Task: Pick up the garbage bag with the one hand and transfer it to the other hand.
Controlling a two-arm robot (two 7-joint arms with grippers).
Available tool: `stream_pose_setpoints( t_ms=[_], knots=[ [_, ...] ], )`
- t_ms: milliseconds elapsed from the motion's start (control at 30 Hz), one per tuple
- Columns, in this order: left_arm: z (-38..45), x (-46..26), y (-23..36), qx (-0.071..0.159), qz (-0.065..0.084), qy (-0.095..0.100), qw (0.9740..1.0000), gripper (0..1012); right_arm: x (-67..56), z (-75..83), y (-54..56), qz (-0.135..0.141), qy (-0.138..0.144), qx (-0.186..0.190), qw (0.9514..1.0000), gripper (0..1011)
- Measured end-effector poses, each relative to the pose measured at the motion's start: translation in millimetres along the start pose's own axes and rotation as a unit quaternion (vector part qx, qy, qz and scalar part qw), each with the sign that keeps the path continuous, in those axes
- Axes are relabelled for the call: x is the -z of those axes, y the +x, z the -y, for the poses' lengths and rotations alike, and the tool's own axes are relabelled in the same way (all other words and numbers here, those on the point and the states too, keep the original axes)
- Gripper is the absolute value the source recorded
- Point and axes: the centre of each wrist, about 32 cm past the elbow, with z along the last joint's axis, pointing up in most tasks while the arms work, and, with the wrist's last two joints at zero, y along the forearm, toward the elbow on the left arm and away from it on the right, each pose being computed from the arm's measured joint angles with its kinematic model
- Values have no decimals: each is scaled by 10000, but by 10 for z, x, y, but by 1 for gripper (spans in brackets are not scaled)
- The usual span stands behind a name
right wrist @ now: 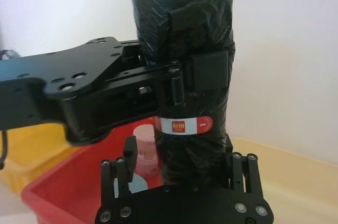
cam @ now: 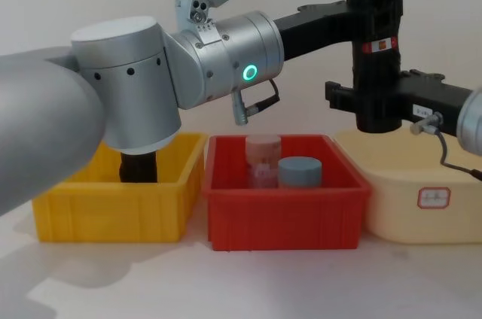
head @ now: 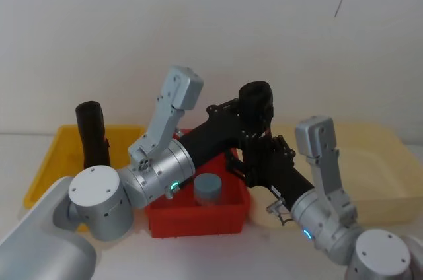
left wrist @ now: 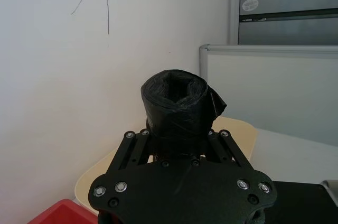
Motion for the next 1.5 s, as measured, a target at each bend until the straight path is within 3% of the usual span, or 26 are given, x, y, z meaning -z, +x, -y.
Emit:
stream_pose_setpoints(
  t_ms=[167,433,700,967,1033,1100,1167,1267,1367,1500],
  knots=[
    [0,0,0,-1,0,0,10000,367,-21,-66,4,-24,-78,66,9999,841],
    [0,0,0,-3,0,0,10000,367,-55,-112,10,-78,-133,139,9998,577],
    [1,-2,-1,-1,-1,-5,10000,369,-96,-121,20,-112,-151,208,9996,557],
    [0,-1,-1,1,1,-1,10000,579,-148,-105,36,-135,-96,269,9995,556],
    [0,-1,0,1,1,-1,10000,674,-156,-100,44,-157,-90,292,9994,556],
    [0,-1,-1,1,1,-1,10000,695,-162,-92,55,-199,-83,322,9992,557],
    [0,-1,-1,0,1,0,10000,785,-166,-88,66,-235,-76,346,9991,557],
    [0,0,0,0,1,0,10000,838,-171,-76,105,-331,-81,428,9985,556],
    [0,0,0,-1,0,1,10000,957,-175,-63,156,-433,-97,534,9976,556],
    [0,0,0,-1,0,1,10000,1001,-170,-44,246,-565,-148,726,9956,556]
  ],
)
